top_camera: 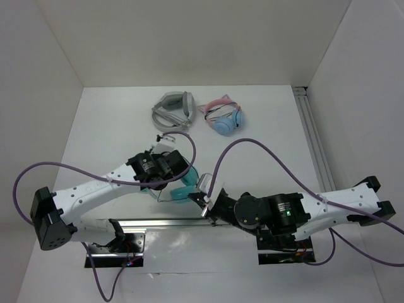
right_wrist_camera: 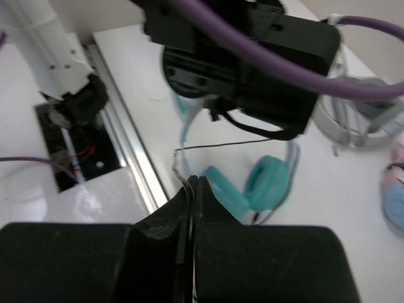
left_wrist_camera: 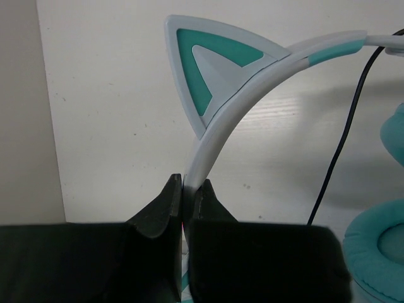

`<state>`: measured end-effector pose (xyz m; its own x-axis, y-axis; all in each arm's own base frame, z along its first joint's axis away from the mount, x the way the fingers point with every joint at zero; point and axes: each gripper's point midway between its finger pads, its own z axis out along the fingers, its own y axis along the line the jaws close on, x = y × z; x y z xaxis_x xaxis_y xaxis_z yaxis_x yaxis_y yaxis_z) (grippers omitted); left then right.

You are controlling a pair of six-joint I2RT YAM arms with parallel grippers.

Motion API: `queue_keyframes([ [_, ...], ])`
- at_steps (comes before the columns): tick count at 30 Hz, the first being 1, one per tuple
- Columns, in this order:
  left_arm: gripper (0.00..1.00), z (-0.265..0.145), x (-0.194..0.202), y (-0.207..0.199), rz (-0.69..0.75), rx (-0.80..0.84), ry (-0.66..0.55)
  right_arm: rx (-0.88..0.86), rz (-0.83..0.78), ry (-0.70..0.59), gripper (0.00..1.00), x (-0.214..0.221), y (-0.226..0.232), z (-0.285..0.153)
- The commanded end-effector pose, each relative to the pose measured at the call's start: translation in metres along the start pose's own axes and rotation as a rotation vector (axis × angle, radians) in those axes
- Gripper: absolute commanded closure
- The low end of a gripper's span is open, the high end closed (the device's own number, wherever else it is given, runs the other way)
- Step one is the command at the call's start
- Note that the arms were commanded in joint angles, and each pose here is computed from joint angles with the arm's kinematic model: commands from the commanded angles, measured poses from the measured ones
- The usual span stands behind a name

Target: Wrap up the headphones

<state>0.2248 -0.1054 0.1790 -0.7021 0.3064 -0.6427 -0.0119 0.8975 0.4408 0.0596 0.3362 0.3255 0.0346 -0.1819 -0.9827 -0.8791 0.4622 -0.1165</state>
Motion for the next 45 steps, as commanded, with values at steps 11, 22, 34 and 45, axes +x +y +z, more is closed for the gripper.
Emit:
queue_keyframes([
  [11,1.0,-0.053,-0.007,-0.033,0.051,0.384,-0.122,0.49,-0.082,0.038,1.0,0.002,-0.088,-0.029],
  [22,1.0,-0.063,0.004,-0.051,0.107,0.499,-0.106,0.56,0.027,-0.01,1.0,-0.032,-0.158,-0.001],
  [34,1.0,-0.106,-0.005,-0.065,0.136,0.742,-0.183,0.574,0.037,0.049,1.0,-0.001,-0.2,0.032],
  [45,1.0,-0.165,-0.025,-0.029,0.042,0.959,-0.34,0.501,0.047,0.136,1.0,0.059,-0.21,0.04],
])
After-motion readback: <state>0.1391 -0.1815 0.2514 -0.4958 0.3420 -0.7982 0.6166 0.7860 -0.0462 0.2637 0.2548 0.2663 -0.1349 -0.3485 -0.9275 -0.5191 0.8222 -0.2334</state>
